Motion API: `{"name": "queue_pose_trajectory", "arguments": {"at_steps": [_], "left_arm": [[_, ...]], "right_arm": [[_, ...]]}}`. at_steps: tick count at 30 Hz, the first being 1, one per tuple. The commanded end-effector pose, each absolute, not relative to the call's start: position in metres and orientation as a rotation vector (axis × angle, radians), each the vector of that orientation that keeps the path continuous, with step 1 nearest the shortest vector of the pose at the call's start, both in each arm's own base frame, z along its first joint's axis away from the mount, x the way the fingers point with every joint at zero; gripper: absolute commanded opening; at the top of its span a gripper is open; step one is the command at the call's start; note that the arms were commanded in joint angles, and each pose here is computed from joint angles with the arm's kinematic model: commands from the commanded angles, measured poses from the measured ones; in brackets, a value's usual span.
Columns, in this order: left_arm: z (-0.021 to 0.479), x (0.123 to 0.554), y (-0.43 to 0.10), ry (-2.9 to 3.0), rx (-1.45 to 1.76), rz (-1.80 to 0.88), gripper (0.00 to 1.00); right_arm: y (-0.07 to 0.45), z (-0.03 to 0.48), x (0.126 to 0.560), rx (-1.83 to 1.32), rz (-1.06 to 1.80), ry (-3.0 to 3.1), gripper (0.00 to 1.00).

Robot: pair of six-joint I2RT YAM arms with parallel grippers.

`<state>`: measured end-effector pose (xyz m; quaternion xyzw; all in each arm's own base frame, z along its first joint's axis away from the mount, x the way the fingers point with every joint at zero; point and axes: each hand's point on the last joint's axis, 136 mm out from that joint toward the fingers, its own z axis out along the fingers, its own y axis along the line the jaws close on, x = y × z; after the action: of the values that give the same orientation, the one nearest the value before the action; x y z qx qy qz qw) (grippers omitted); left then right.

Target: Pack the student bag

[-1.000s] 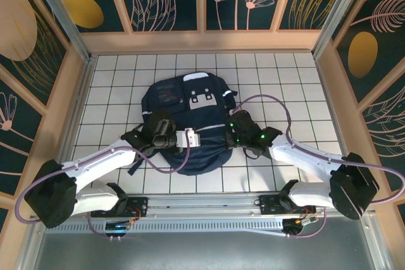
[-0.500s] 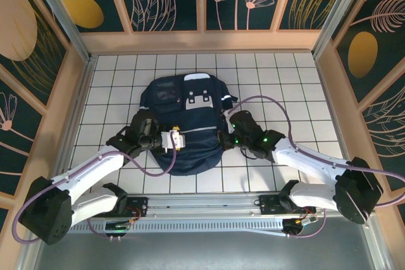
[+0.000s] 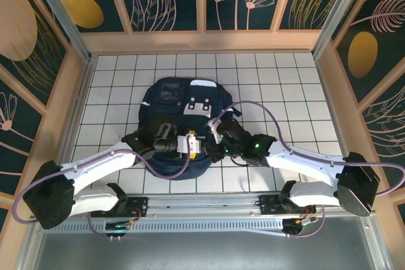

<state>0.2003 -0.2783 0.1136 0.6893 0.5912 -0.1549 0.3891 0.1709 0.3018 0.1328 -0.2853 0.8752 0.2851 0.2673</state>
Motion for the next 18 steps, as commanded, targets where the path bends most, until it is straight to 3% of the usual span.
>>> {"name": "queue_pose_trajectory", "arguments": {"at_steps": [1,3,5,11,18], "left_arm": [[0.113,0.218,-0.281,1.568,1.687,-0.325,0.49],[0.11,0.22,-0.279,1.574,1.695,-0.294,0.28],[0.11,0.219,-0.276,1.562,1.708,-0.281,0.01],[0.106,0.191,-0.272,1.458,1.816,-0.36,0.0],[0.11,0.166,-0.271,1.32,1.863,-0.441,0.0]], "right_arm": [[0.315,0.156,0.17,-0.779,0.846,2.301,0.0],[0.307,0.151,0.171,-0.772,0.801,2.307,0.0],[0.294,0.143,0.178,-0.739,0.724,2.323,0.0],[0.249,0.116,0.217,-0.561,0.57,2.371,0.0],[0.238,0.12,0.274,-0.47,0.543,2.285,0.0]]}}
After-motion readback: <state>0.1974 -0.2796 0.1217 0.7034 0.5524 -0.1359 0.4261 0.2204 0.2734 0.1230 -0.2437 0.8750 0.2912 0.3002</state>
